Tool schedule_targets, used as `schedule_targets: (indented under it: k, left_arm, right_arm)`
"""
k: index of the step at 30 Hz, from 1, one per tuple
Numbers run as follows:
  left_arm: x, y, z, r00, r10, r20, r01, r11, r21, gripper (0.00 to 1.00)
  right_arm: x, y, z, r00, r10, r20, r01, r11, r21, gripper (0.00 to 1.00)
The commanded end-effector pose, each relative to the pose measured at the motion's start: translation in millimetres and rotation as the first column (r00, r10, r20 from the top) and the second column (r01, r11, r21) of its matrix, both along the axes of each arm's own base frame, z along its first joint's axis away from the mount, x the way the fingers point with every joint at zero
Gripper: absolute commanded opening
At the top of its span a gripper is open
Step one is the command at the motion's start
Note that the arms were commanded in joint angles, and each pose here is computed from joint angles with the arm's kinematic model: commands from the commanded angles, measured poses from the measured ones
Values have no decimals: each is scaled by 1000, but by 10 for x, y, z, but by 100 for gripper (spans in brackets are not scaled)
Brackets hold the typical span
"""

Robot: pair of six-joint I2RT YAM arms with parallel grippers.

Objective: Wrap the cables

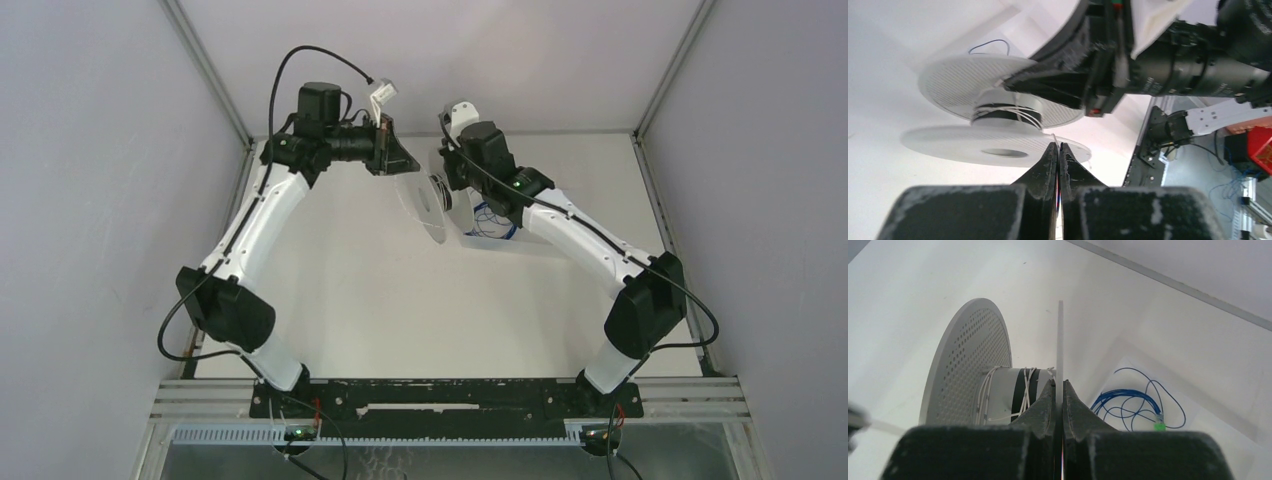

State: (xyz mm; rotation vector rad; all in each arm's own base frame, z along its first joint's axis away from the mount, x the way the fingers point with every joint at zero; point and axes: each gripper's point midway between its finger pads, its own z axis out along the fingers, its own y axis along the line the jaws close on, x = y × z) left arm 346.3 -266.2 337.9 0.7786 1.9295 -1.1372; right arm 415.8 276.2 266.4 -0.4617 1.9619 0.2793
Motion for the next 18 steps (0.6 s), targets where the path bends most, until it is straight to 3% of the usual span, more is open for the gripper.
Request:
schedule_targets:
  k: [1,18]
  left_arm:
    - [266,208,125,993,48,104,-55,996,68,2]
    - [712,669,-605,974,135,184,-192,920,342,8]
  right_arm:
    - [-31,83,196,993,92,71,-92,996,-4,0]
    - [-223,27,377,976,205,68,-209,976,63,0]
